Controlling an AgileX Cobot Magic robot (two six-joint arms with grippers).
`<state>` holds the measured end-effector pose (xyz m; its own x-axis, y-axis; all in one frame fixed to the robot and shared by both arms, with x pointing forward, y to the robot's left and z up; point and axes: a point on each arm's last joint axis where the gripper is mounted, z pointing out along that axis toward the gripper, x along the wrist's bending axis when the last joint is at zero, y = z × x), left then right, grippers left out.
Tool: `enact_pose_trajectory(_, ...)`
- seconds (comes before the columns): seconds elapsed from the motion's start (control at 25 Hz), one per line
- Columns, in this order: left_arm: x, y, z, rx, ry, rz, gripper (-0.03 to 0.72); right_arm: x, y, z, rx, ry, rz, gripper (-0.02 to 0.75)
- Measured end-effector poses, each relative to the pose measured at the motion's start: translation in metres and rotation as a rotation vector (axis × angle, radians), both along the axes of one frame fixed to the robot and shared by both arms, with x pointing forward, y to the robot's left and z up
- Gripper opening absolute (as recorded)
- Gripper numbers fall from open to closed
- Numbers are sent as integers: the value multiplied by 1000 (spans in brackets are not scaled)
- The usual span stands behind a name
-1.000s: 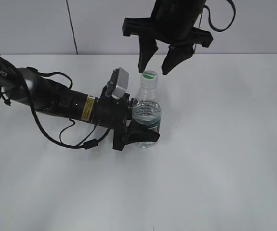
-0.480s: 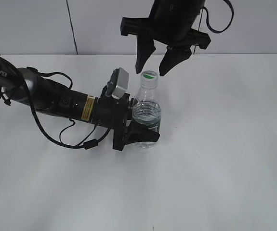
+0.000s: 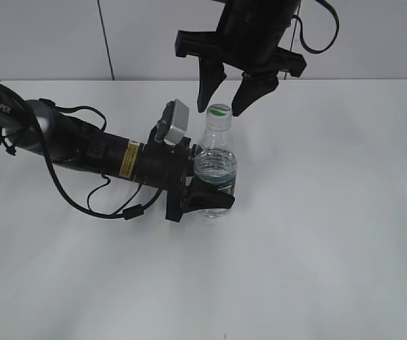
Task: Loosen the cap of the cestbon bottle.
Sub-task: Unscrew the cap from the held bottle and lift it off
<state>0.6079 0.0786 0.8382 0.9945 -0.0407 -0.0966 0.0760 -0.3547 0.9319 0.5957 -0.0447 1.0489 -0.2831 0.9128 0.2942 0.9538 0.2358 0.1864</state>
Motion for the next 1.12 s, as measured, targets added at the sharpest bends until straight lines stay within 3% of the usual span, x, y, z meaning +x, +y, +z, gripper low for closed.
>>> enact_pose_trajectory(0.92, 2, 3, 0, 0, 0, 8, 414, -2, -1, -6, -9, 20, 0, 384)
enact_pose_trajectory(1.12, 2, 3, 0, 0, 0, 8, 414, -2, 0, -5, -5, 19, -1, 309)
